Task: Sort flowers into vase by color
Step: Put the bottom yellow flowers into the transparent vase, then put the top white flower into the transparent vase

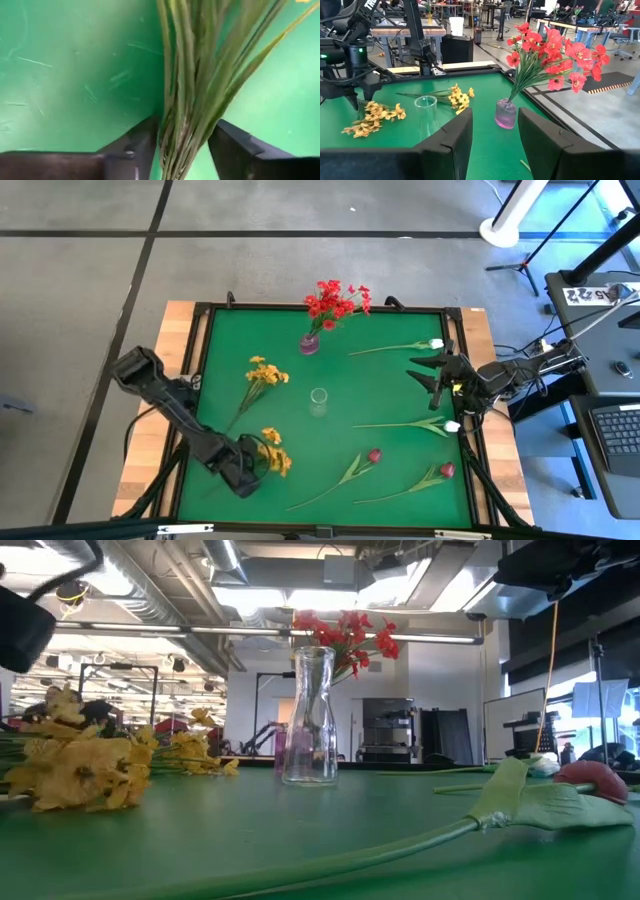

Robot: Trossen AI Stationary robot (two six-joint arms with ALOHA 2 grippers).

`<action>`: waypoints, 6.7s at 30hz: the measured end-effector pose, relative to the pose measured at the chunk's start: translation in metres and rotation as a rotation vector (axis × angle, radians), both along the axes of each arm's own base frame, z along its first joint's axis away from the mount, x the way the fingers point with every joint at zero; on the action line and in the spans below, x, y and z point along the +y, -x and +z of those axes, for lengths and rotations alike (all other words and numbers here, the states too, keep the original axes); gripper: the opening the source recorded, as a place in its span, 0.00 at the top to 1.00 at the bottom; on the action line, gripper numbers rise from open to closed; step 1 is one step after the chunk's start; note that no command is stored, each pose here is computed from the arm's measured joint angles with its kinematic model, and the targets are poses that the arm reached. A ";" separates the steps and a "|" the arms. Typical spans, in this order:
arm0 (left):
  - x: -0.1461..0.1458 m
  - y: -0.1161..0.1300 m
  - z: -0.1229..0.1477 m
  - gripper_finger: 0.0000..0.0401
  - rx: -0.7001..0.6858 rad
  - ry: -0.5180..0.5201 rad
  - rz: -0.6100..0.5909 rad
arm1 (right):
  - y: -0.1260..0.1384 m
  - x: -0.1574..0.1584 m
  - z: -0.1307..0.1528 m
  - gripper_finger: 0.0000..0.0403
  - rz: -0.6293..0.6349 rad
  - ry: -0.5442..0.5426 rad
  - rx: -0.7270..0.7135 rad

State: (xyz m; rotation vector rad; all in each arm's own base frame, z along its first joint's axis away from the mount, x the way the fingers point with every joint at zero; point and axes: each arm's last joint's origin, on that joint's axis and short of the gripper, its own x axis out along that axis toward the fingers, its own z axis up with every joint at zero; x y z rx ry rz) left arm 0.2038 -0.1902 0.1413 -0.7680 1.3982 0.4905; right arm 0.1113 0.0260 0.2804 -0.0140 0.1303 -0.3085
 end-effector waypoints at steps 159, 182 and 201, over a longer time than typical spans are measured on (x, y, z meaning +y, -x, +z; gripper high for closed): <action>0.113 -0.049 0.231 0.34 -0.942 -0.992 -0.228 | -0.053 -0.115 0.026 1.00 -0.552 -0.015 1.389; 0.221 -0.085 0.340 0.34 -1.107 -0.478 -0.172 | -0.119 0.005 0.111 1.00 -0.468 0.960 1.104; 0.255 -0.137 0.310 0.34 -1.017 -0.170 -0.211 | -0.174 0.053 0.110 1.00 -0.484 1.220 1.021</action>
